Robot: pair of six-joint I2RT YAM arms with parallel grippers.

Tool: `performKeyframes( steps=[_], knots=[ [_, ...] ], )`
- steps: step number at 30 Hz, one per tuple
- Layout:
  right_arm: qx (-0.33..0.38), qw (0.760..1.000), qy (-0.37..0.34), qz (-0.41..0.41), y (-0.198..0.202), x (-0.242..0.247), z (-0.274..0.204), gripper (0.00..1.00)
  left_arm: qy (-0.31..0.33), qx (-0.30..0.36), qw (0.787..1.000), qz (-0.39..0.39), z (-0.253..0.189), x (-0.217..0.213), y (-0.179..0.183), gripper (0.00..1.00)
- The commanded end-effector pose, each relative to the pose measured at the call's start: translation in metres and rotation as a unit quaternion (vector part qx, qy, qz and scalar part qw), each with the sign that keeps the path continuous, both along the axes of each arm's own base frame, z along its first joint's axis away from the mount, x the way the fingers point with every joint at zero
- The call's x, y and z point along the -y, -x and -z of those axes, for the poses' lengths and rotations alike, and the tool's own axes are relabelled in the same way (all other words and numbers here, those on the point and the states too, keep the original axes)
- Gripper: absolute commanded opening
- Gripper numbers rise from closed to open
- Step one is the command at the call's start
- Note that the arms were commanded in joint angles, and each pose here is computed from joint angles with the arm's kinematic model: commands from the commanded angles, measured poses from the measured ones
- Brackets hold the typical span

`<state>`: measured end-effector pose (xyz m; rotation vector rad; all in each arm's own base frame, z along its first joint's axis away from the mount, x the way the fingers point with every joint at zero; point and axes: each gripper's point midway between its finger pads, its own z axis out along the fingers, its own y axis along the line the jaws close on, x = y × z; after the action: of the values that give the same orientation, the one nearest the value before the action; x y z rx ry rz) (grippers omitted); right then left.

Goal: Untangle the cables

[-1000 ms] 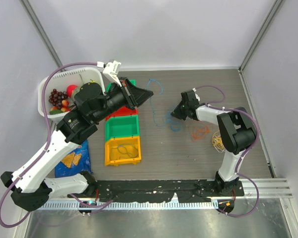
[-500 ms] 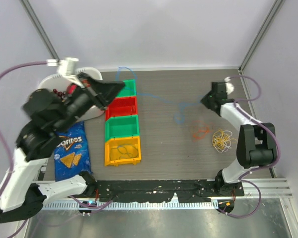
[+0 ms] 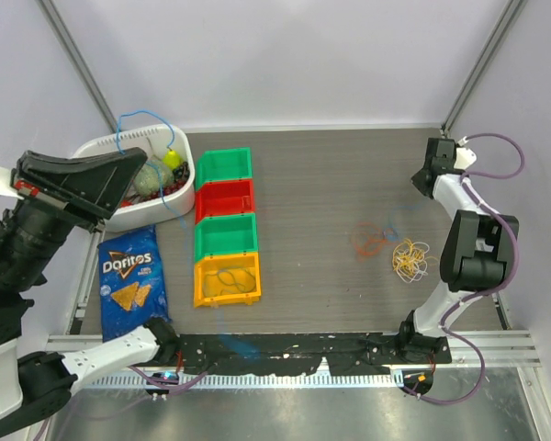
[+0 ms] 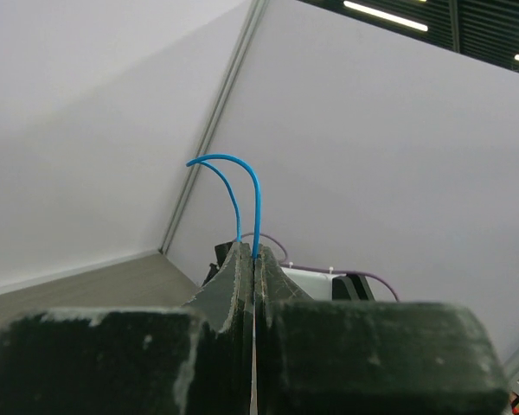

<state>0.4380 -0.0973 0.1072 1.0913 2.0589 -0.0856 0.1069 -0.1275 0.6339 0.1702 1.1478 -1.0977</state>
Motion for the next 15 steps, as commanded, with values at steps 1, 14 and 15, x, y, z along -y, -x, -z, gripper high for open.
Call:
performKeyframes(
  steps=[1,14,15],
  knots=[
    [-0.029,0.999,0.019,-0.036,-0.011,-0.001,0.006,0.01,-0.028,-0.024,0.999,-0.004,0.015,0.014,-0.016,0.00],
    [0.029,0.979,0.029,-0.200,0.014,-0.101,-0.037,0.03,-0.070,-0.044,0.995,-0.060,0.041,0.022,-0.050,0.00],
    [0.034,0.977,0.030,-0.210,0.017,-0.108,-0.042,0.04,-0.076,-0.048,0.993,-0.070,0.045,0.021,-0.054,0.00]
  ],
)
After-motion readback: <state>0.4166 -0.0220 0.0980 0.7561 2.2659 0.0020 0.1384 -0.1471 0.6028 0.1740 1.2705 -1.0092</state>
